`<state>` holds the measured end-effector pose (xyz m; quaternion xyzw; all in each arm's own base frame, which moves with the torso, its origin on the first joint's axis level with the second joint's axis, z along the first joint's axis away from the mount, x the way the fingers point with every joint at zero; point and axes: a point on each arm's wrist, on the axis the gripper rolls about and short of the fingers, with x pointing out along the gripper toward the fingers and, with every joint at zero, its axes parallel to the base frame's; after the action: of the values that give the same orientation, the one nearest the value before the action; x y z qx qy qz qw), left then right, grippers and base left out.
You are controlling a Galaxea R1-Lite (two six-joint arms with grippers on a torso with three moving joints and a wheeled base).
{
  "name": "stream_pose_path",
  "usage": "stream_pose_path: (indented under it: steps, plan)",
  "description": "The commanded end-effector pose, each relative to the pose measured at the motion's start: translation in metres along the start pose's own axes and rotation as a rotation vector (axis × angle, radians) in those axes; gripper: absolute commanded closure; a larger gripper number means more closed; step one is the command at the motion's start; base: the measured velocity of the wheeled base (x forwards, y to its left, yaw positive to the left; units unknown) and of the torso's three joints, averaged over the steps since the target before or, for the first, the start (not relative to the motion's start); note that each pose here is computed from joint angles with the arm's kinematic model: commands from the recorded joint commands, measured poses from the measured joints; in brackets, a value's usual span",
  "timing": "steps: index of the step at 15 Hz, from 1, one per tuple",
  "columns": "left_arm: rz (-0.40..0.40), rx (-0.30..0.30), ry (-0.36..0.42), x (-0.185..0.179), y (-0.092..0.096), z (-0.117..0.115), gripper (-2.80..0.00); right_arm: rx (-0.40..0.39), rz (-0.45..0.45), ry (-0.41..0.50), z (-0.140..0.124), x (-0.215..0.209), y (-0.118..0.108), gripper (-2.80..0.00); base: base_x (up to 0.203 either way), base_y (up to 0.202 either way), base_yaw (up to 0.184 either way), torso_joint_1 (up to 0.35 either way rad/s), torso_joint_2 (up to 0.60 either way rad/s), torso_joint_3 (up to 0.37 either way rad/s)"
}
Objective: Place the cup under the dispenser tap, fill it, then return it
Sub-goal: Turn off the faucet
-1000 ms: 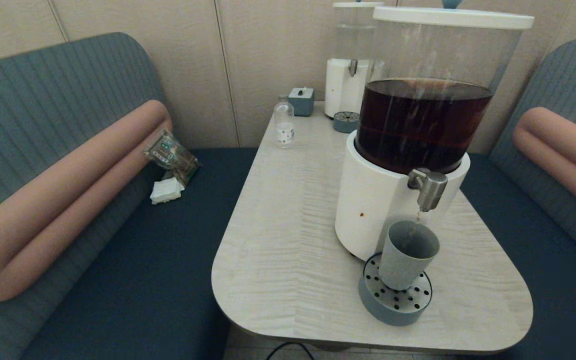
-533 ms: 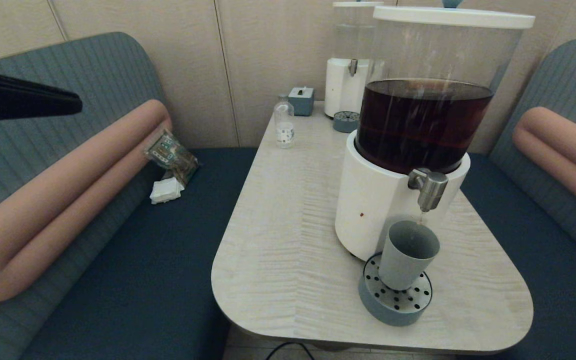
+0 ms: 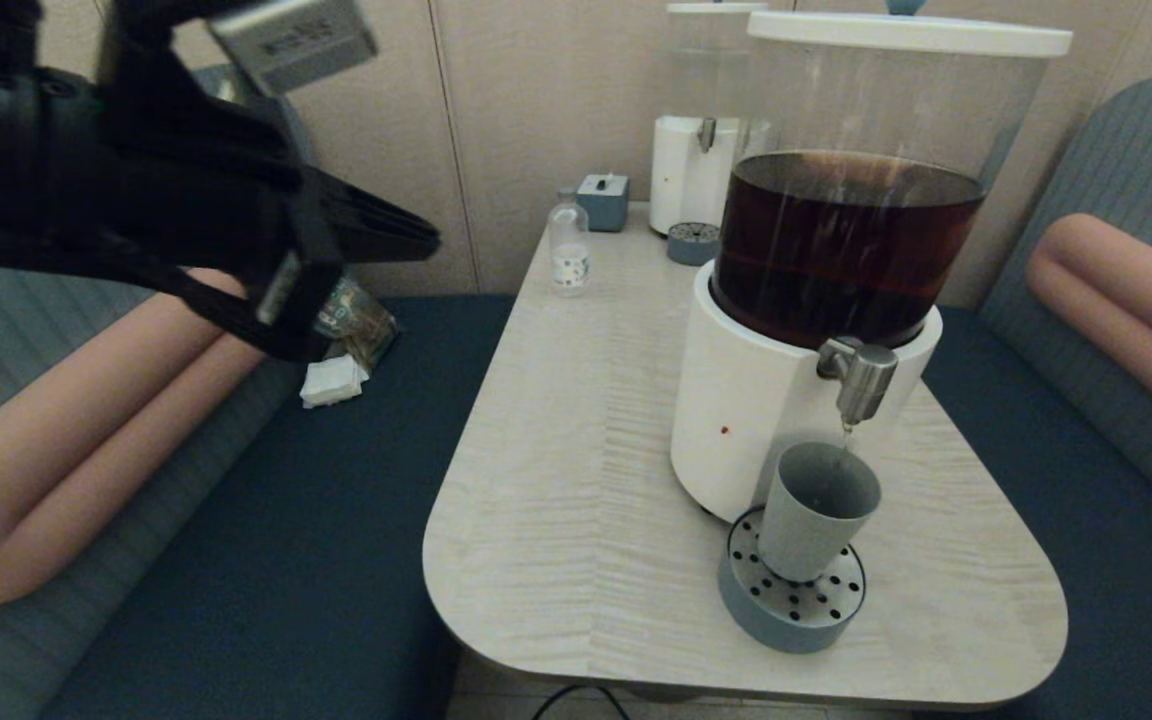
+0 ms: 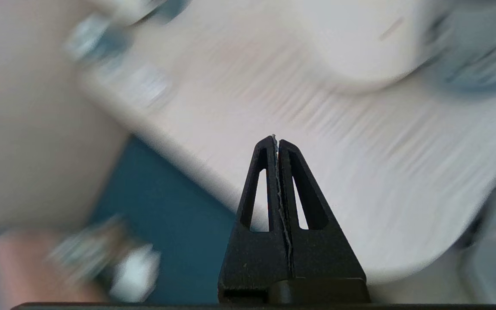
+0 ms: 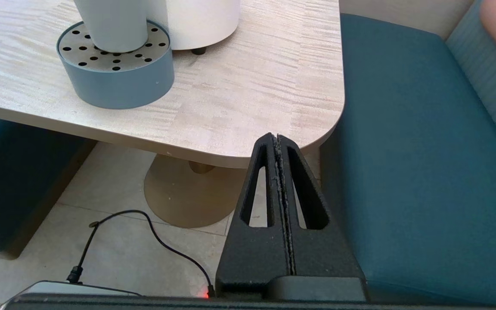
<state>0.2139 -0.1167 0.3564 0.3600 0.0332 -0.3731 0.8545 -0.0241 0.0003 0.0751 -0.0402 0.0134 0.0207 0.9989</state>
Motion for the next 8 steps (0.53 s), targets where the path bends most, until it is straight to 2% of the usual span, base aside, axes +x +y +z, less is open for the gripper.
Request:
stream_pose_path:
  steps: [1, 5, 8]
  plan:
    - [-0.123, -0.026, 0.001, 0.050, -0.019, 0.003, 0.00, -0.001, 0.001, -0.002, 0.000, 0.000, 0.000, 0.00, 0.000, 0.000, 0.000, 0.000, 0.00, 0.000]
    - [-0.181, -0.026, -0.093, 0.098, -0.037, 0.019, 0.00, -0.001, 0.001, -0.001, 0.000, 0.000, 0.000, 0.00, 0.000, 0.000, 0.000, 0.000, 0.00, 0.000]
    - [-0.217, -0.016, -0.103, 0.110, -0.048, 0.024, 0.00, -0.001, 0.001, -0.003, 0.000, 0.000, 0.000, 0.00, 0.000, 0.000, 0.000, 0.000, 0.00, 0.000]
